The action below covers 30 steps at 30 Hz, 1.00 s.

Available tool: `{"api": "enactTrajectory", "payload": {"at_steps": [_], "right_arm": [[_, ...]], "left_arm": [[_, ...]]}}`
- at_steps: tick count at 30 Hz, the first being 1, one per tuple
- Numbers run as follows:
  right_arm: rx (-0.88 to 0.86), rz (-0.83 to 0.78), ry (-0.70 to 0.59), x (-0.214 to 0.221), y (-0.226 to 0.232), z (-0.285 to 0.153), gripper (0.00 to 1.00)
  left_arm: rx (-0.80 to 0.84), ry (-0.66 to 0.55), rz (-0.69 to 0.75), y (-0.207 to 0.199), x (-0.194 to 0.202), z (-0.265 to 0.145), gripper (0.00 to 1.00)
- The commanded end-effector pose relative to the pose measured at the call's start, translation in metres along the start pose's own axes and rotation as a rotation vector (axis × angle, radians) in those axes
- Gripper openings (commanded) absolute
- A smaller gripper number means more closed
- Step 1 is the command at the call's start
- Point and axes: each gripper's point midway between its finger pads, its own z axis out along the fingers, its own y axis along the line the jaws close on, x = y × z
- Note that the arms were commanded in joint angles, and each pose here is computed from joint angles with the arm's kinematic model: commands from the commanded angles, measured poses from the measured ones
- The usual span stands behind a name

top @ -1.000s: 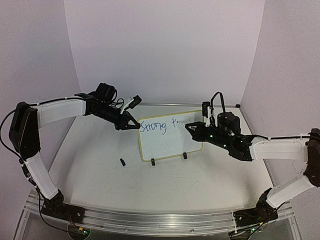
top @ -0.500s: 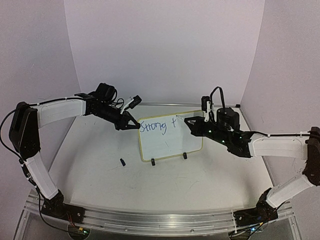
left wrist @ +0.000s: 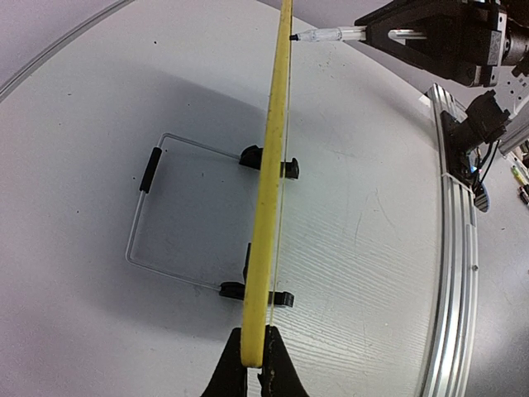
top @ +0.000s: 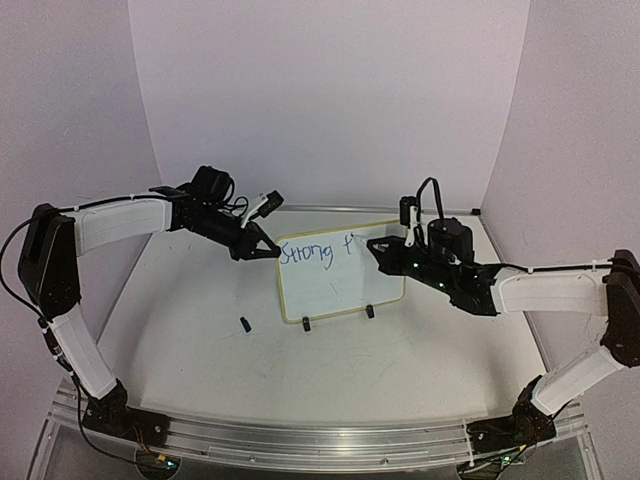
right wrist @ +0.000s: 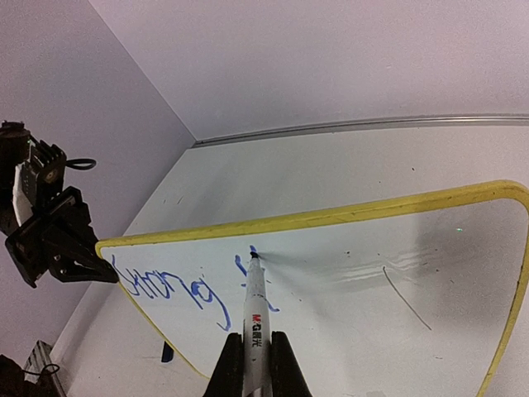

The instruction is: Write a sentence on the whiteboard

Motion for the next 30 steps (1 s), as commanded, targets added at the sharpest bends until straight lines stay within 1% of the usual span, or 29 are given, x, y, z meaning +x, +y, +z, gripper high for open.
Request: {"api": "enactTrajectory", "payload": {"at_steps": [1,12,17,25,30], "right_arm": [[0.026,0.032,-0.004,0.007,-0.009,-0.003,0.00],[0.032,0.060,0.041,0.027,-0.016,-0.005,0.00],[0.024,0.059,0.015,0.017,-0.012,-0.006,0.00],[-0.017,0.064,-0.061,-0.008,0.001,-0.007,0.00],[-0.016,0.065,-0.081,-0.012,0.001,-0.006,0.00]], "left_arm": [[-0.049,0.080,0.010,0.005,0.016,0.004,0.00],[-0.049,0.080,0.009,0.005,0.016,0.004,0.00],[-0.048,0.081,0.009,0.005,0.017,0.004,0.00],[-0.050,0.079,0.011,0.004,0.016,0.003,0.00],[-0.052,0.079,0.013,0.004,0.015,0.003,0.00]]}}
